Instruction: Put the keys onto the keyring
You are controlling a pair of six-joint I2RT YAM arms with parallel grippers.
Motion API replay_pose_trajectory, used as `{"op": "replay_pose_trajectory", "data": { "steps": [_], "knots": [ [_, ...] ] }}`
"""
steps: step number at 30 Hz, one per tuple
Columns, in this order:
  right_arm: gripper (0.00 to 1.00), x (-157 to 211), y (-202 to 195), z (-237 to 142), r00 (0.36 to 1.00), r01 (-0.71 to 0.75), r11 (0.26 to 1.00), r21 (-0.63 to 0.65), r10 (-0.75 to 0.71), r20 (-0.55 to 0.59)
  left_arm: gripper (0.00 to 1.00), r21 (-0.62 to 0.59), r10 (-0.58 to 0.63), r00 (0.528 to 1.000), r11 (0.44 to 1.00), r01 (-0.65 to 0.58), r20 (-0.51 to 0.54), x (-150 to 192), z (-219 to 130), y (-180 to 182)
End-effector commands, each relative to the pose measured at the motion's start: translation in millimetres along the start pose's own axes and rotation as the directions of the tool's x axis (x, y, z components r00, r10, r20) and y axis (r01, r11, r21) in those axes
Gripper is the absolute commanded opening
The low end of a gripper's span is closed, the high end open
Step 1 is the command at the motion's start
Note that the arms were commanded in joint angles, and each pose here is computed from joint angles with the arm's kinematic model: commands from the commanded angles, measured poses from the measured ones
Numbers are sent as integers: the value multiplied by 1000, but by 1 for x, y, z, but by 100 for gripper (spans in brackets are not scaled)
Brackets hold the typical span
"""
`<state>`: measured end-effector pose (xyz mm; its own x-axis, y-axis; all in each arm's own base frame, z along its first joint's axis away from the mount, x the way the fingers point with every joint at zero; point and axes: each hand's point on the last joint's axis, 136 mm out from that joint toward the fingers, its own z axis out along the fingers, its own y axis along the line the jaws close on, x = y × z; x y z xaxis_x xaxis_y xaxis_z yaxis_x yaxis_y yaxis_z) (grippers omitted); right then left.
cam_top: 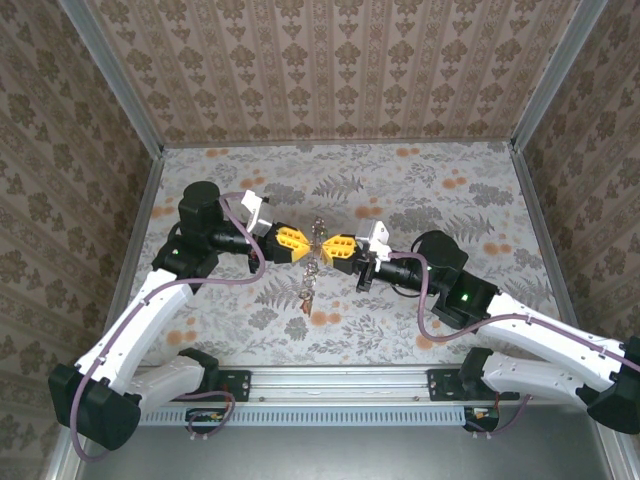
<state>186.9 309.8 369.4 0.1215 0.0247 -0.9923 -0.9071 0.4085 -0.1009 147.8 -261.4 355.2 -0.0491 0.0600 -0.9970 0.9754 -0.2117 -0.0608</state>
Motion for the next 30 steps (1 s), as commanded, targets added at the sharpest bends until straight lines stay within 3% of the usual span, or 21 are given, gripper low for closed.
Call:
{"op": "replay_pose_trajectory", "data": {
  "steps": [1, 30],
  "knots": [
    [0, -20, 0, 2, 998, 24, 1000, 5, -24, 51, 0, 26, 30, 999, 999, -31, 14, -6, -2, -7],
    [0, -18, -1, 8, 999, 19, 1000, 3, -19, 48, 0, 27, 34, 999, 999, -35, 16, -7, -2, -9]
  ]
}}
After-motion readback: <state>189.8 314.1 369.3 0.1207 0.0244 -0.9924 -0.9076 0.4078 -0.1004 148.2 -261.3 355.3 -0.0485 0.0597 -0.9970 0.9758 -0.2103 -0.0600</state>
